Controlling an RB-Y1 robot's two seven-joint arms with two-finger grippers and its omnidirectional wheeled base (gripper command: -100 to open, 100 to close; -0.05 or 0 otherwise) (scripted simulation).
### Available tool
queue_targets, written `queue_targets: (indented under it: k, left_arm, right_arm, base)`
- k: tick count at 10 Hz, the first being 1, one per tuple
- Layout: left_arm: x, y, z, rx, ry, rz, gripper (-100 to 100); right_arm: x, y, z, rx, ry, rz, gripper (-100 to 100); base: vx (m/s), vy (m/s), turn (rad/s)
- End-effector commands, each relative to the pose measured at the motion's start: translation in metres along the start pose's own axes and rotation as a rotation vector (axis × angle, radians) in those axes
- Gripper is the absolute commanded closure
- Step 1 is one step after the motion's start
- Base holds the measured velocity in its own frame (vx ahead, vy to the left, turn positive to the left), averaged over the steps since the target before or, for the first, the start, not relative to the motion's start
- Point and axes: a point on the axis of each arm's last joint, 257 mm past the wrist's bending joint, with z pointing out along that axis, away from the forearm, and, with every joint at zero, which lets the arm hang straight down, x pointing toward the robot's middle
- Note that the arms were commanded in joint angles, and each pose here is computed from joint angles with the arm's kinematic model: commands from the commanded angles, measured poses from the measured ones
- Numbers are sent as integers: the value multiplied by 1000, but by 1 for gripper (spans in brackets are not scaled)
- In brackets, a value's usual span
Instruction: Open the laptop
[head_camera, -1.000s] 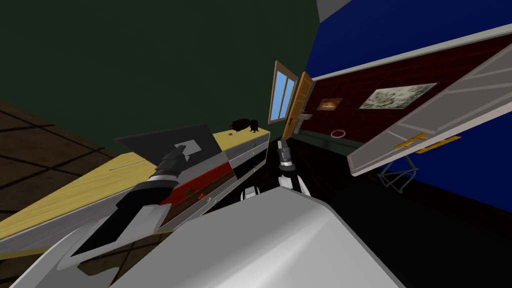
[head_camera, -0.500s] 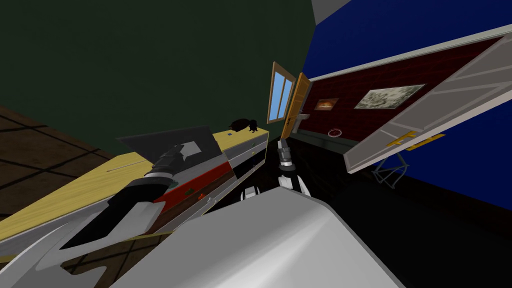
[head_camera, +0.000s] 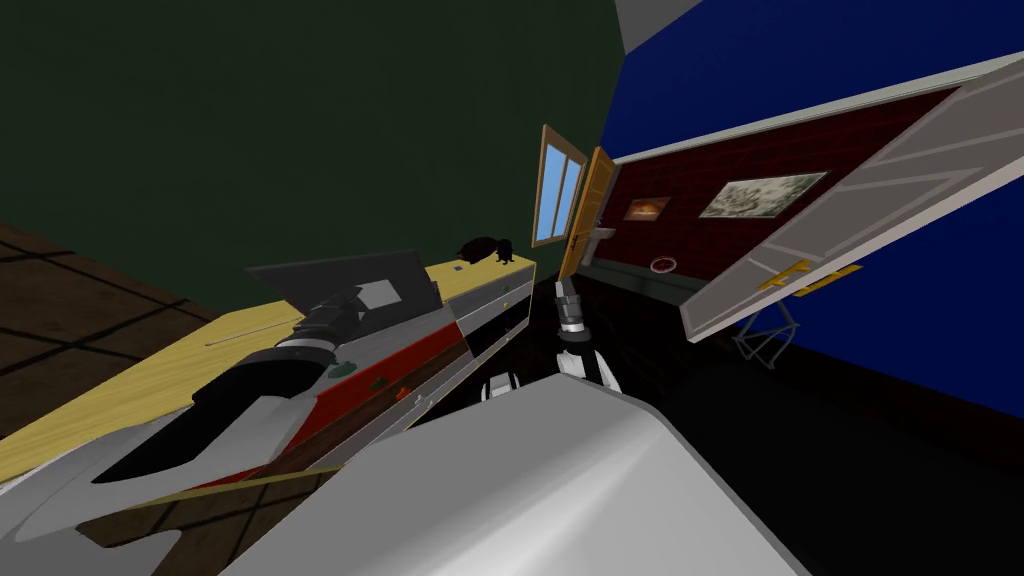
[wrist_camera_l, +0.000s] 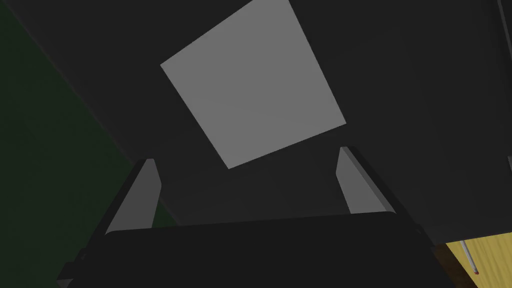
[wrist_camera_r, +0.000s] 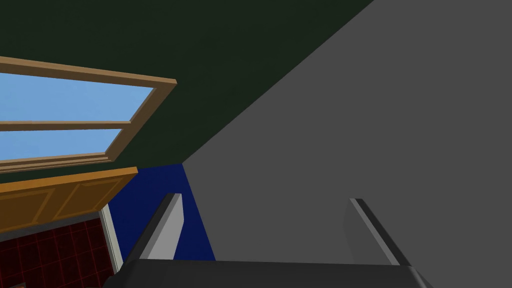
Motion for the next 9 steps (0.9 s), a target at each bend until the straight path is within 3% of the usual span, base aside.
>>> queue_targets:
  k: [1, 9]
  left_arm:
    - [-14, 6, 4, -51, -12, 16, -100]
    - [-49, 9, 11, -163, -58, 58, -100]
  right_arm:
    - [0, 0, 0, 0, 0, 0, 0]
    - [0, 0, 0, 0, 0, 0, 0]
  base:
    - [-26, 14, -50]
    - [-24, 15, -41]
